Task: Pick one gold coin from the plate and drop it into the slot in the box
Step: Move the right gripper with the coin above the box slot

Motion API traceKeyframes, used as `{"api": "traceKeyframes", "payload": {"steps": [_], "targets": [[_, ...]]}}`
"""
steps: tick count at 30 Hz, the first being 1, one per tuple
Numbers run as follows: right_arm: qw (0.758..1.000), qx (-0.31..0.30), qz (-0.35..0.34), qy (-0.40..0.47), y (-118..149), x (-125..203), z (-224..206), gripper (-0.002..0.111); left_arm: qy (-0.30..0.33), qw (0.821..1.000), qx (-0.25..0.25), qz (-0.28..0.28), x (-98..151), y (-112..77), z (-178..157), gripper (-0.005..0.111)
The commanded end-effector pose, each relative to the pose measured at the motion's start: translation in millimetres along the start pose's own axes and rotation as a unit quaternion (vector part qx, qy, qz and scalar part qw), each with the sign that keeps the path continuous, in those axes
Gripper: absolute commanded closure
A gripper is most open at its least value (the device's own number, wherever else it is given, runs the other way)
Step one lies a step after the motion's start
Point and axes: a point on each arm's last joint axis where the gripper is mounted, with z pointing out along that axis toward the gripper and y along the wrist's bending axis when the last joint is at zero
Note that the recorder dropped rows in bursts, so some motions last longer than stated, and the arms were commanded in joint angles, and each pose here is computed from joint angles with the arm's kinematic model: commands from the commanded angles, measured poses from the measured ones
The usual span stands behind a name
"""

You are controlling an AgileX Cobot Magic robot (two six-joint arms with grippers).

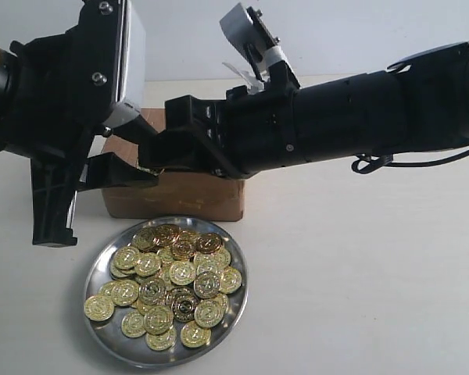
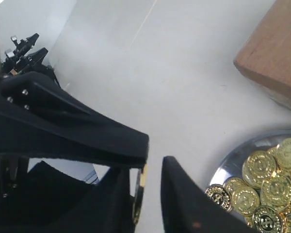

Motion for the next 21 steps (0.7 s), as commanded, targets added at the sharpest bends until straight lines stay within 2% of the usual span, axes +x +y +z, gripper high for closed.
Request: {"api": "traceKeyframes", "payload": {"steps": [1,4,6,7,10,12,13,17,20,21], "targets": [[1.0,-0.011,-0.002,-0.008,6,-6,0,0.108,-0.005,1.0,-0.001,0.001,-2,-0.4,1,0.08],[1.0,-0.011,-0.002,-0.008,6,-6,0,0.108,-0.008,1.0,-0.012,0.002,-2,1.6,1,0.079],[1.0,-0.011,-0.002,-0.008,6,-6,0,0.108,-0.005,1.0,-0.02,0.006,-2,3.0,1,0.072],[1.0,-0.007,-0.002,-0.01,5,-7,0,0.108,0.003,1.0,-0.024,0.008,0,3.7,1,0.064],[0.999,0.041,-0.006,-0.03,-3,-10,0,0.108,0.043,0.998,-0.047,0.001,10,9.3,-2,0.029],[0.994,0.091,-0.025,-0.053,-11,-17,-2,0.108,0.072,0.994,-0.076,-0.014,18,15.1,-7,0.014],[0.991,0.114,-0.032,-0.065,-14,-22,-1,0.108,0.083,0.992,-0.089,-0.027,21,17.4,-11,0.011],[0.975,0.173,-0.131,-0.043,-19,-44,6,0.108,0.096,0.985,-0.118,-0.084,29,20.3,-26,0.016],[0.964,0.199,-0.177,-0.024,-24,-69,20,0.108,0.094,0.98,-0.12,-0.13,29,15.6,-38,0.032],[0.957,0.206,-0.205,-0.007,-23,-80,26,0.108,0.096,0.977,-0.117,-0.151,29,12.4,-43,0.042]]}}
